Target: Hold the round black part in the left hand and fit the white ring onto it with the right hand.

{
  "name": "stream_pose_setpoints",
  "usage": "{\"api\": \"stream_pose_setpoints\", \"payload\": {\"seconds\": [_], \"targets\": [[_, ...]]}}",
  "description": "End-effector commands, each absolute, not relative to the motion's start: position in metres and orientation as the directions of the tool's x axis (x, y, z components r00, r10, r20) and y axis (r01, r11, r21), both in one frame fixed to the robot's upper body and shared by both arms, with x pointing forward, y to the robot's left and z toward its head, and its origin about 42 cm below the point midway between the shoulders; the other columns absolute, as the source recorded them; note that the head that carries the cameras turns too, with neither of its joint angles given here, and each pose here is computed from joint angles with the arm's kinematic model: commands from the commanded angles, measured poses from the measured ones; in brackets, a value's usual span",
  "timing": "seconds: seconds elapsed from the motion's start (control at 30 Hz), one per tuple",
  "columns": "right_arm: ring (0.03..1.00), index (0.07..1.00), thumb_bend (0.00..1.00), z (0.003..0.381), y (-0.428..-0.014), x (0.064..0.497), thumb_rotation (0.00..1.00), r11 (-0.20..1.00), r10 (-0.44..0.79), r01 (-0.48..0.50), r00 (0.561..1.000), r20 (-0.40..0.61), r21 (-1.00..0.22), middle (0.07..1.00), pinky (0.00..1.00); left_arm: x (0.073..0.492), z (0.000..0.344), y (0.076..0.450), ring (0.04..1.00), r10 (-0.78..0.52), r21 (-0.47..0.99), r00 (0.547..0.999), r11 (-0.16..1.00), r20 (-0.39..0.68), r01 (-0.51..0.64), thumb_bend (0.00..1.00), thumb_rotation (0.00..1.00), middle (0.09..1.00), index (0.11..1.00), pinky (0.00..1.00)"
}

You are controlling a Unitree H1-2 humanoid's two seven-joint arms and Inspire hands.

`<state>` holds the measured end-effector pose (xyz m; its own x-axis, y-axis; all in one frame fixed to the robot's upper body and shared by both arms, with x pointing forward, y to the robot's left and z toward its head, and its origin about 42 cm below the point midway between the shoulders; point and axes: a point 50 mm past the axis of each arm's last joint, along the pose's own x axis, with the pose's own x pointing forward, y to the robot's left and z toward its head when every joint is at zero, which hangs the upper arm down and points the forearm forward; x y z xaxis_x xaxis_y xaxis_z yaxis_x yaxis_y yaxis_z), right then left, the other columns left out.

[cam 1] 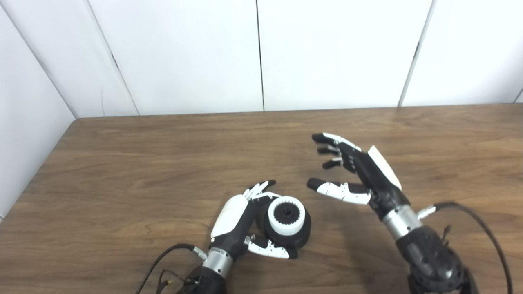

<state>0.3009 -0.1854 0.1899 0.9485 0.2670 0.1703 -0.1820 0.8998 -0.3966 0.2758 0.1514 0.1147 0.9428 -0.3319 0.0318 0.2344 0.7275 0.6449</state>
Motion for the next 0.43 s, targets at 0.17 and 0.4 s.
{"api": "stream_pose_setpoints", "payload": {"seconds": [0.17,0.4], "targets": [[0.719,0.767,0.56,0.175,-0.184,0.297,0.34,0.952,0.184,-0.111,0.951,0.246,-0.284,0.798,0.62,0.281,0.113,0.154,0.978,-0.35,0.661,0.937,0.704,0.004,0.26,0.93,0.21,0.957,0.575,0.98],[0.736,0.767,0.52,0.146,-0.181,0.29,0.3,0.974,0.127,-0.078,0.965,0.228,-0.213,0.79,0.64,0.282,0.113,0.152,0.969,-0.345,0.66,0.939,0.706,0.006,0.255,0.94,0.21,0.951,0.569,0.97]]}}
